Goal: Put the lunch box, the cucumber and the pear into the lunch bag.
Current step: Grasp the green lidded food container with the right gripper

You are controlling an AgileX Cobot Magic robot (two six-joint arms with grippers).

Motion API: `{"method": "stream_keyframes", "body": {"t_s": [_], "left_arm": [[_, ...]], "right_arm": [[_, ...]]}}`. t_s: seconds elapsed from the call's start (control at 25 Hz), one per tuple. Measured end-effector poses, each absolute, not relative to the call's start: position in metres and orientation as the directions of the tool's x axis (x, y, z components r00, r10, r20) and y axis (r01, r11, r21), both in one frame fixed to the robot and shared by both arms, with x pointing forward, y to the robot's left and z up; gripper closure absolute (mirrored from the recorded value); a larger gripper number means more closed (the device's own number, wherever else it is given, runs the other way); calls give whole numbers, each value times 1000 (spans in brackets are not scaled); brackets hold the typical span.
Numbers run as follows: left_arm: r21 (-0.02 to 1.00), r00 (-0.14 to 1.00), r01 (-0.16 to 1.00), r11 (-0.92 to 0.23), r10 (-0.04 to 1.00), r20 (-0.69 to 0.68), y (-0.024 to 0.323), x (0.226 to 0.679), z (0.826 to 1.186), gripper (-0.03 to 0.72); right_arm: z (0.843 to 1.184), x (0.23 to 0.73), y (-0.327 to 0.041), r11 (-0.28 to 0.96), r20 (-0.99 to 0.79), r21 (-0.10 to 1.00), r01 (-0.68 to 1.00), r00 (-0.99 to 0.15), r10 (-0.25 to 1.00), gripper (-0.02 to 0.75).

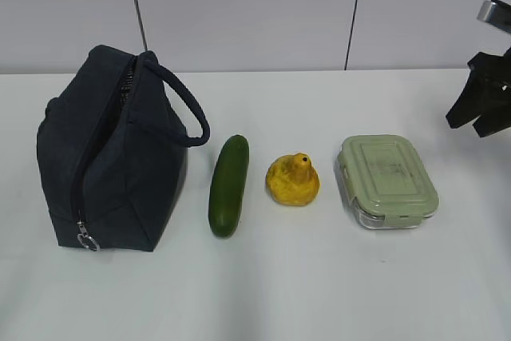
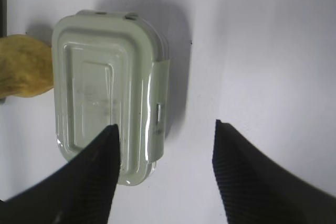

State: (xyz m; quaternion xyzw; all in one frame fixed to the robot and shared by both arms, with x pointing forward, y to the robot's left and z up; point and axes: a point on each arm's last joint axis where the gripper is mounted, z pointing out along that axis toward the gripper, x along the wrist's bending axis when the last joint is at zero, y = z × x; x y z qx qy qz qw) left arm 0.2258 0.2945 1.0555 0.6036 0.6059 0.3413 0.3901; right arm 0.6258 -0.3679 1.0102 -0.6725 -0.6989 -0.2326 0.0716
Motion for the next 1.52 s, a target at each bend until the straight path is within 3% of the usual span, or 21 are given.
{"method": "stream_keyframes", "body": {"t_s": [0.32,0.64,0.84,1.08,1.52], "left_arm": [[884,33,465,38,998,-61,294,226,1056,160],[884,33,465,38,998,-61,294,226,1056,160],[884,33,465,38,998,-61,294,226,1056,160],[884,33,465,38,998,-61,294,226,1056,160],[884,33,465,38,998,-61,294,226,1056,160]], "right_arm": [[982,609,-359,105,469,207,973,-192,862,293],[963,597,-346,136,561,240,961,-251,789,269],[960,601,-348,105,531,275,956,-242,812,195],[959,607,-349,61,527,307,950,-223,820,183],[911,615,-347,21,618,213,977,-151,771,178]]}}
